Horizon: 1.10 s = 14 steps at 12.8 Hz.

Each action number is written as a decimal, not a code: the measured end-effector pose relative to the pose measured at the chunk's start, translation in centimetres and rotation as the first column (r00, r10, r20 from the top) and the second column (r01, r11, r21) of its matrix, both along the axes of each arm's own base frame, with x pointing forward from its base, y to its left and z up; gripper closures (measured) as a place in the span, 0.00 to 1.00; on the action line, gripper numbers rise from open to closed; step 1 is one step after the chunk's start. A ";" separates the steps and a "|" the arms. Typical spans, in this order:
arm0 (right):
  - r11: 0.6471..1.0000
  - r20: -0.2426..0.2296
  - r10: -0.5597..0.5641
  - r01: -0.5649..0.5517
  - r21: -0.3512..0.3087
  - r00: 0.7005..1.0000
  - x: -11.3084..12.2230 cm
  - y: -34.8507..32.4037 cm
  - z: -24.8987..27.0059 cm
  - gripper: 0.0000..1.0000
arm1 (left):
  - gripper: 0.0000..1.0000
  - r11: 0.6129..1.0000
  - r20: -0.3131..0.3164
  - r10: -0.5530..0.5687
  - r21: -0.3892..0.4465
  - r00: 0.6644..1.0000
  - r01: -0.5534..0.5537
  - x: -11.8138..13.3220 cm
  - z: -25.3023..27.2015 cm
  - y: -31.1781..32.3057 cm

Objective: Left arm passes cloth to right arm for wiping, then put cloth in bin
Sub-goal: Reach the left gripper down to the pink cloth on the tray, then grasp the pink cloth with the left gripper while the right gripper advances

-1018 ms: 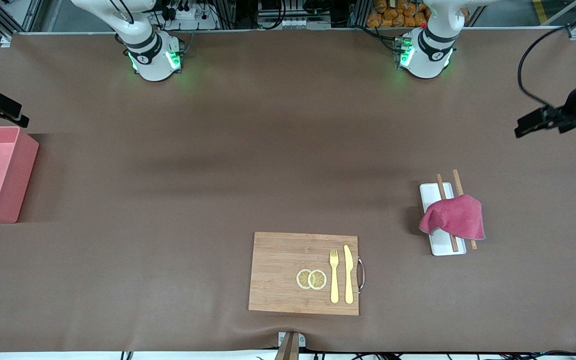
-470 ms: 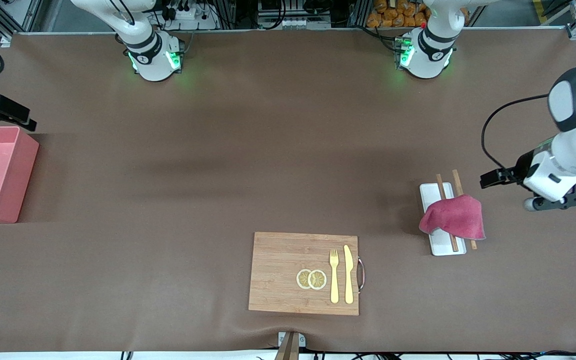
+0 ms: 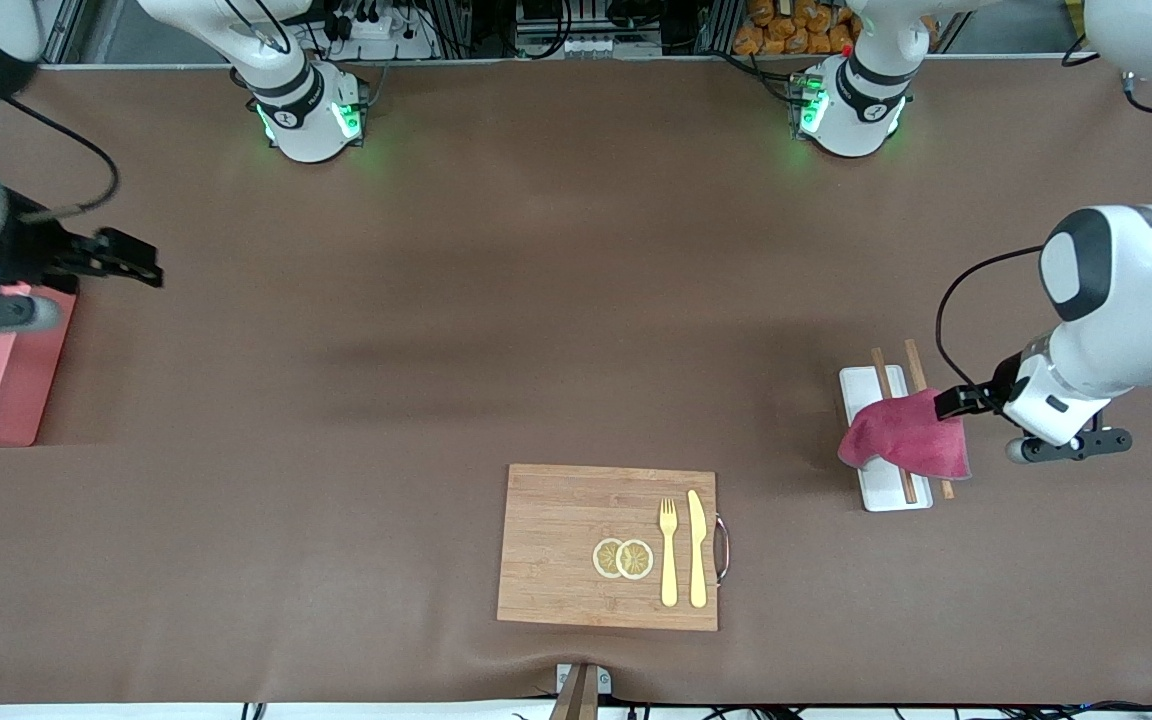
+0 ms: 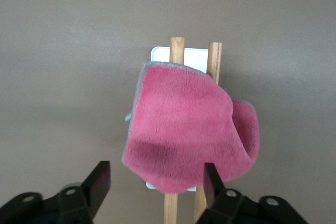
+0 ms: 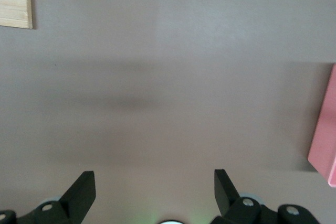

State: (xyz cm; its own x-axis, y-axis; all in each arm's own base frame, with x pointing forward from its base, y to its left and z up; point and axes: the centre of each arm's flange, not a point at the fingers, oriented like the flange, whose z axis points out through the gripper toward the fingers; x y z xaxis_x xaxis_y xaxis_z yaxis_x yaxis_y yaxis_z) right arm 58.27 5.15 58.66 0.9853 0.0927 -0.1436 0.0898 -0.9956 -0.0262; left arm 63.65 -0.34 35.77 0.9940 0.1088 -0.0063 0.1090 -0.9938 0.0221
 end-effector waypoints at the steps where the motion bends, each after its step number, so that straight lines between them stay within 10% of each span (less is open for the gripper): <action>1: 1.000 -0.001 0.017 -0.017 -0.001 1.000 0.7 1.1 -1.2 0.00 | 0.22 1.000 0.003 0.000 -0.001 1.000 0.000 0.2 -0.6 0.0; 9: 0.989 -0.022 0.151 -0.151 0.003 0.988 4.5 11.0 -11.4 0.00 | 0.39 1.000 0.001 -0.004 -0.006 1.000 0.004 0.7 -3.2 -0.4; 14: 0.995 -0.037 -0.006 0.010 0.096 0.999 5.4 11.6 -13.3 0.00 | 0.50 1.000 -0.006 -0.012 -0.008 1.000 0.012 0.8 -4.5 -1.0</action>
